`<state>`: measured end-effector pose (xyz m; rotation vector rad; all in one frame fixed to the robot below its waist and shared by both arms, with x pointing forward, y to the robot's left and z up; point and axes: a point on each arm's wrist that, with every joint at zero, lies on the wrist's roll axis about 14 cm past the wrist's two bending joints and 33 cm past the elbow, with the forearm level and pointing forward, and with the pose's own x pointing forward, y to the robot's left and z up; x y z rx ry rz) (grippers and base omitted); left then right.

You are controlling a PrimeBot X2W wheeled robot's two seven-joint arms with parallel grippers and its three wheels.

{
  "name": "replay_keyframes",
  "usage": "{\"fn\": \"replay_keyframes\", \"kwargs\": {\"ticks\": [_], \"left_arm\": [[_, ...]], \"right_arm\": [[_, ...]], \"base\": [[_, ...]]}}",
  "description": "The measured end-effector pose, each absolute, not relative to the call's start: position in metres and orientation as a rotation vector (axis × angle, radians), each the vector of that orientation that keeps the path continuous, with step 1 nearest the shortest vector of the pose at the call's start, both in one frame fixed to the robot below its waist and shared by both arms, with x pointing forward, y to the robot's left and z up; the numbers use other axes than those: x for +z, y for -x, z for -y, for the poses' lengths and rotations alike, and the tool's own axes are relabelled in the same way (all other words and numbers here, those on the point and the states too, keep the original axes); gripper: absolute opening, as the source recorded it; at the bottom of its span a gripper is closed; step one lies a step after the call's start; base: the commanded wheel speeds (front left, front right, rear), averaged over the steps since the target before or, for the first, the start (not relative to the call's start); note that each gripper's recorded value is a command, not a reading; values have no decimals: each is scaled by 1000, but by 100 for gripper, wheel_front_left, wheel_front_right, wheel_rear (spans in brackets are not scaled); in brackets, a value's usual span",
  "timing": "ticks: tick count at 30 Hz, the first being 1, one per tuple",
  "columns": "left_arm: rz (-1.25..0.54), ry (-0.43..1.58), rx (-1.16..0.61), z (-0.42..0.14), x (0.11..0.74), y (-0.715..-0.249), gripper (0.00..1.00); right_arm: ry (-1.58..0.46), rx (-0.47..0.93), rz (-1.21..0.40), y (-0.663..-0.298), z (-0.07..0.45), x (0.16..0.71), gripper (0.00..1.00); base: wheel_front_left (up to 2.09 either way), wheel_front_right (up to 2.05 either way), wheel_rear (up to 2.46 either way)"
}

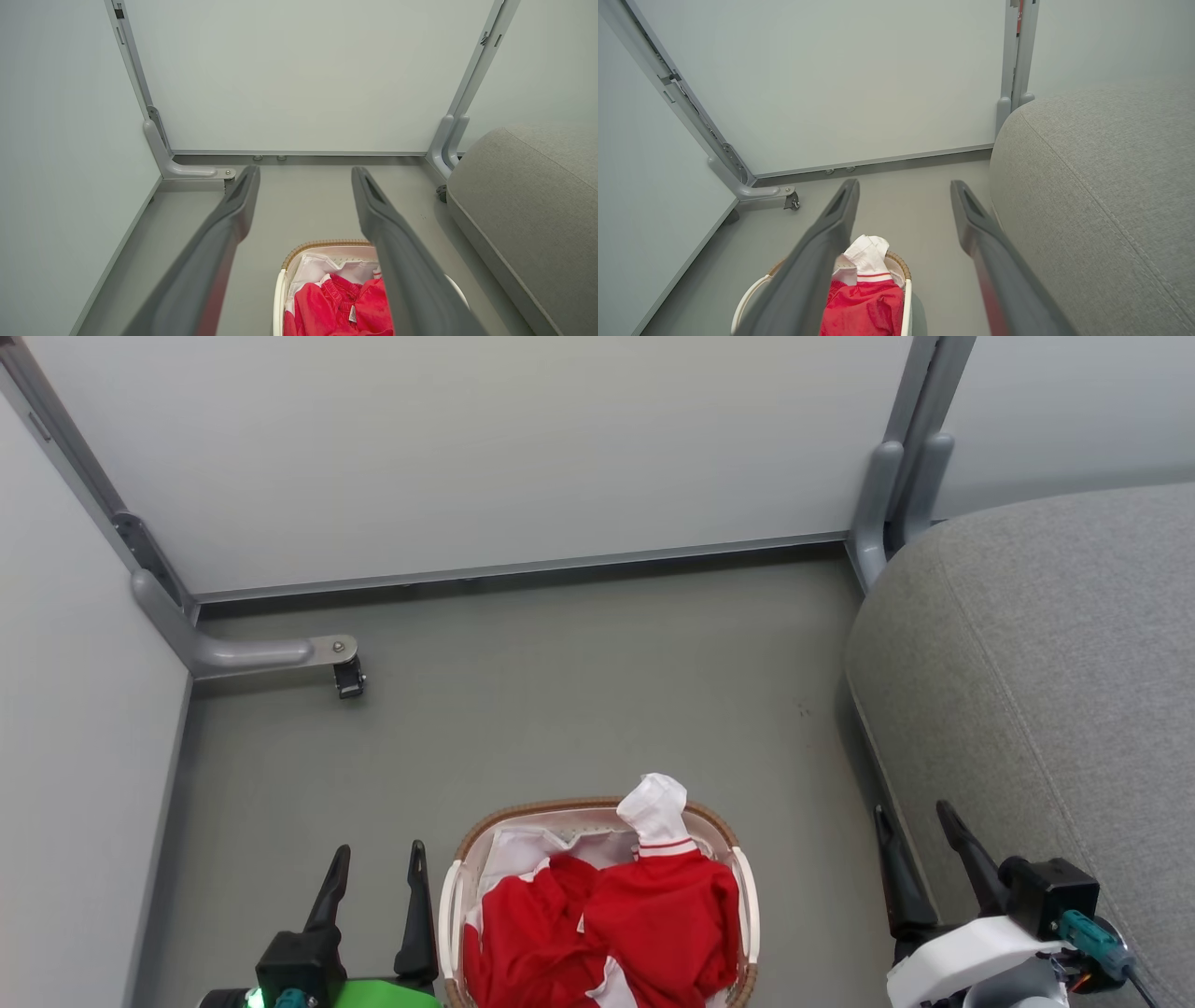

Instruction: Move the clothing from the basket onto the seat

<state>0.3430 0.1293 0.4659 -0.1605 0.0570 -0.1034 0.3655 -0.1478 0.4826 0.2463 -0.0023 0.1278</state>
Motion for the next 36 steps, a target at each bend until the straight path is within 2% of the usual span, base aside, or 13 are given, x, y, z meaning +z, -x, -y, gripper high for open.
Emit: {"fn": "replay_keyframes", "kwargs": {"ticks": [17,24,32,36], "left_arm": [[-71,166,-143,-120,462,-359,100],[-95,129,-277,-89,453,-388,100],[-261,84,-486,-38,396,-411,100],[-378,67,-579,-18,356,-406,100]], "right_arm": [[-248,112,5,-380,153,482,100],[-243,108,6,-403,154,479,100],[-234,84,12,-445,163,470,100],[-231,54,-14,-460,172,453,100]], "base": [[0,0,0],[0,0,0],[0,0,0],[0,0,0]]}}
